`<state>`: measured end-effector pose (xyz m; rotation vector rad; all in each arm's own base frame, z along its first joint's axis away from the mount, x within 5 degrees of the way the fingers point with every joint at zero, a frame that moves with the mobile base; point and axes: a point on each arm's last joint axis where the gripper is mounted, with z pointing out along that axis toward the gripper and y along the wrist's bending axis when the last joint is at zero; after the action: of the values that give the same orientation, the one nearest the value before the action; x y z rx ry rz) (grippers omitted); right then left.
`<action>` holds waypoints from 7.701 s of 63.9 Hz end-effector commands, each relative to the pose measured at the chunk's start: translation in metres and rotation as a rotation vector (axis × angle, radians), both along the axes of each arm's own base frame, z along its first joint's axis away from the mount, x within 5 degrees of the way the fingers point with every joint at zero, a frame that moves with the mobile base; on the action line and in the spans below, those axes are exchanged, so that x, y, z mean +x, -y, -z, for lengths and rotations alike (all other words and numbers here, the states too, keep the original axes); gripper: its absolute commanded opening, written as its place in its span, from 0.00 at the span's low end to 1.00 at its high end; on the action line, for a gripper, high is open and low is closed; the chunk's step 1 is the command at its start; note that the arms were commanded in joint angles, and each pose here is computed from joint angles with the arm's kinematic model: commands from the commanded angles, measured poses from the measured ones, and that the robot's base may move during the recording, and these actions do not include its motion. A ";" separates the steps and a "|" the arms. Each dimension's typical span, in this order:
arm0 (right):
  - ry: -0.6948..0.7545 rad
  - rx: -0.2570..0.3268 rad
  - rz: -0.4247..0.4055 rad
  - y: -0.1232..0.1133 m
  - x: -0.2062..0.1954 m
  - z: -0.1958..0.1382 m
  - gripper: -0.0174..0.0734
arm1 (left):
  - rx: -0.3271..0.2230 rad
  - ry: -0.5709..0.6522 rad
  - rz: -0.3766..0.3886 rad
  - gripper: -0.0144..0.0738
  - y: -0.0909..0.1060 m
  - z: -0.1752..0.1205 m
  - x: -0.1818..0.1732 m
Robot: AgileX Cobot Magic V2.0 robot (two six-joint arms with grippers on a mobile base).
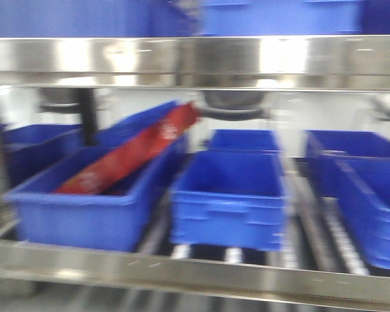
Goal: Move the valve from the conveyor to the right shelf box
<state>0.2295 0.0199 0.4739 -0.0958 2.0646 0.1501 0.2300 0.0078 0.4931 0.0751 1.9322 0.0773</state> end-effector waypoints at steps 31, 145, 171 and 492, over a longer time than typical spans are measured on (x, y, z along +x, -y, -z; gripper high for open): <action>0.098 -0.006 0.010 0.001 -0.004 -0.014 0.01 | -0.013 0.069 0.007 0.04 0.002 -0.009 -0.002; 0.098 -0.006 0.010 0.001 -0.004 -0.014 0.01 | -0.013 0.083 0.007 0.04 0.002 -0.010 -0.002; 0.098 -0.006 0.010 0.001 -0.004 -0.014 0.01 | -0.013 0.083 0.007 0.04 0.002 -0.010 -0.002; 0.409 0.025 -0.244 -0.012 -0.151 0.158 0.01 | -0.092 0.387 0.235 0.04 0.025 0.171 -0.154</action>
<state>0.0788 0.0333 0.3141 -0.3353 1.6658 0.2985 0.0768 -0.0183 0.3209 0.2221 1.5490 -0.1412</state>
